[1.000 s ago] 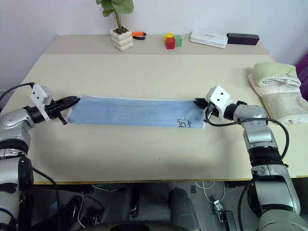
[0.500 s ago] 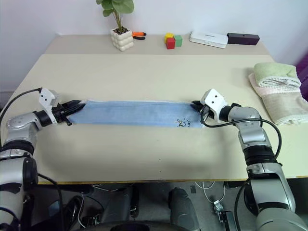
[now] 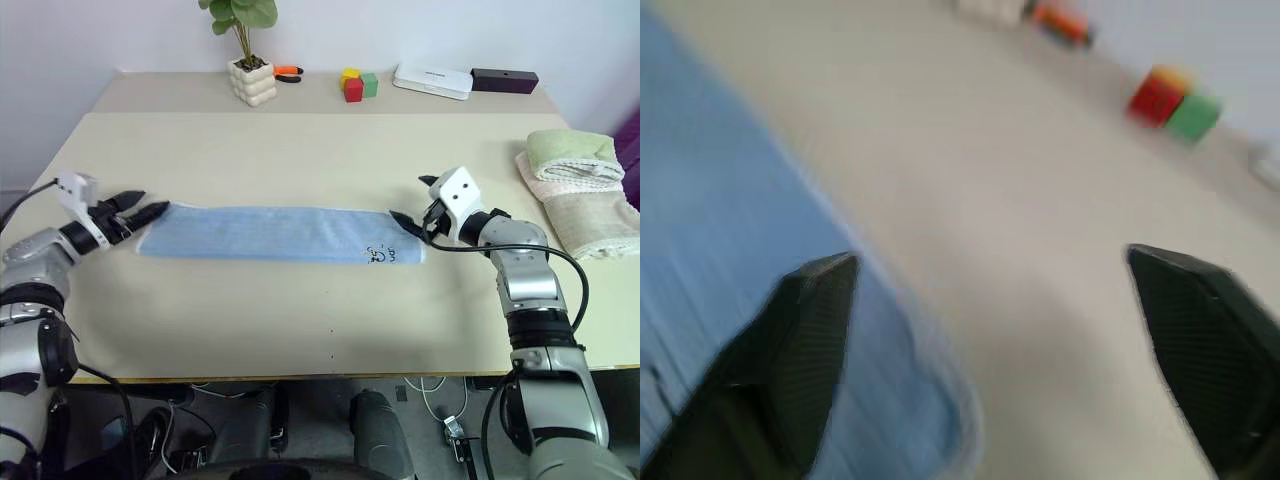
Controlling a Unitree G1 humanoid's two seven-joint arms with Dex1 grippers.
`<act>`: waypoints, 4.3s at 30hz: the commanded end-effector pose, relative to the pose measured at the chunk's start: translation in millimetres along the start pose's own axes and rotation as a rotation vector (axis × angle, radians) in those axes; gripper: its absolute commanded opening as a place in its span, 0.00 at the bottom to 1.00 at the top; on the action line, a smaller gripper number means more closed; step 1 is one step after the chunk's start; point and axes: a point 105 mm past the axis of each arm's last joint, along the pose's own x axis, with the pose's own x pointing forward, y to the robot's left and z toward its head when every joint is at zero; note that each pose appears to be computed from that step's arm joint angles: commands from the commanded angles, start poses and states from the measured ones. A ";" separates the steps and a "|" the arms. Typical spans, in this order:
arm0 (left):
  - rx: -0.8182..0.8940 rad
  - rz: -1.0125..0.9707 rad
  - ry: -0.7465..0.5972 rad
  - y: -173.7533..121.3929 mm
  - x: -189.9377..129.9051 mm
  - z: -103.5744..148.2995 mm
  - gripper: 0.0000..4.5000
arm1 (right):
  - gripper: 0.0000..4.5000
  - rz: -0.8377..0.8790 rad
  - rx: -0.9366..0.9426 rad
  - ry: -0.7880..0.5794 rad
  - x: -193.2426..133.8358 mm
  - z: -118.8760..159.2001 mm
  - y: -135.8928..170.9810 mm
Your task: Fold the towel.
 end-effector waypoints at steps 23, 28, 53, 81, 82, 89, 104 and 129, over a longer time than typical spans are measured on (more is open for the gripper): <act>-0.222 0.130 0.030 -56.6 39.3 -70.0 0.00 | 0.02 -0.535 0.341 0.136 20.4 -67.2 31.3; -0.165 0.202 -0.007 -21.3 10.7 -46.2 0.00 | 0.02 -0.550 0.309 0.158 -0.2 -76.7 18.0; 0.067 -0.465 -0.140 -105.9 -1.4 18.5 0.98 | 1.00 -0.242 1.396 -0.058 -81.6 -9.0 57.5; 0.102 -0.601 -0.053 -118.9 -20.9 12.9 0.98 | 1.00 -0.328 1.541 0.043 -35.8 -42.6 67.9; 0.108 -0.593 -0.050 -117.7 -22.0 12.9 1.00 | 0.95 -0.312 1.554 0.029 -32.6 -40.9 68.2; 0.127 -0.559 -0.062 -113.0 -24.6 16.3 1.00 | 0.26 -0.272 1.567 0.060 -21.4 -44.3 76.6; 0.149 -0.544 -0.070 -112.2 -15.4 11.1 1.00 | 0.00 -0.358 1.138 0.140 -75.8 -43.5 -1.5; 0.218 -0.563 -0.059 -115.3 -23.7 19.8 1.00 | 0.00 0.236 0.587 0.244 12.1 40.2 90.9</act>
